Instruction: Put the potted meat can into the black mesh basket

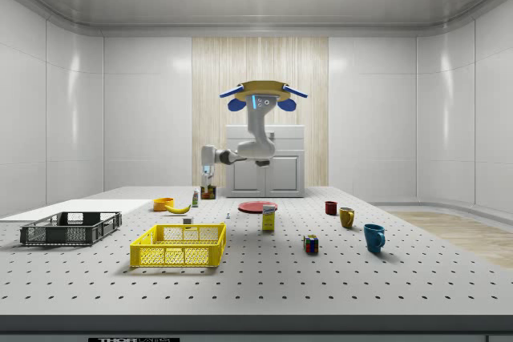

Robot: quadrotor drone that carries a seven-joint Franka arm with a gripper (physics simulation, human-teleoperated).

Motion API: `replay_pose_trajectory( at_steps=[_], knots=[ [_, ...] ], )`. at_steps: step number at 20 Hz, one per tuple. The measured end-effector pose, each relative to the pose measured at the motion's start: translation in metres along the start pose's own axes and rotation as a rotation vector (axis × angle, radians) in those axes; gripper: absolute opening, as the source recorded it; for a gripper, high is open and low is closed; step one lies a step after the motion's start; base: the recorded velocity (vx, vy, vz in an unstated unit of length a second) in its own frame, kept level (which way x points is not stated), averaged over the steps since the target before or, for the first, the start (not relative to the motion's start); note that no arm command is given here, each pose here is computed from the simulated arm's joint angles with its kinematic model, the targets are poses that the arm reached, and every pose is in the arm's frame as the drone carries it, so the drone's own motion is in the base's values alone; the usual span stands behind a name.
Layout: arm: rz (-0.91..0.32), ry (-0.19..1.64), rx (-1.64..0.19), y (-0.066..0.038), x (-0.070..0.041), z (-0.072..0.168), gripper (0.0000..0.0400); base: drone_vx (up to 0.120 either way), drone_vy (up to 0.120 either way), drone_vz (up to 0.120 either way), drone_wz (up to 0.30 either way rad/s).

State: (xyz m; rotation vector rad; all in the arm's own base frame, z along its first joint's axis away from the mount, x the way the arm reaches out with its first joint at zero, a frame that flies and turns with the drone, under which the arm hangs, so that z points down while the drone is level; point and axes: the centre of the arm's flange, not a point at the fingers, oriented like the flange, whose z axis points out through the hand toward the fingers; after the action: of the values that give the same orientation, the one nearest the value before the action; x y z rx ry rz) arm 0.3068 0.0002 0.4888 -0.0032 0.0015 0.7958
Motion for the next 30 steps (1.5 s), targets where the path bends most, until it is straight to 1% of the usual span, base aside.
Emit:
replay_pose_trajectory(
  at_steps=[4,13,30],
  knots=[
    [0.0,0.0,0.0,0.0,0.0,0.0,0.0281,0.12,0.12,0.11,0.0],
    [0.0,0.0,0.0,0.0,0.0,0.0,0.0281,0.12,0.12,0.0,0.0],
    [0.0,0.0,0.0,0.0,0.0,0.0,0.0281,0.12,0.002,0.0,0.0]
  ],
)
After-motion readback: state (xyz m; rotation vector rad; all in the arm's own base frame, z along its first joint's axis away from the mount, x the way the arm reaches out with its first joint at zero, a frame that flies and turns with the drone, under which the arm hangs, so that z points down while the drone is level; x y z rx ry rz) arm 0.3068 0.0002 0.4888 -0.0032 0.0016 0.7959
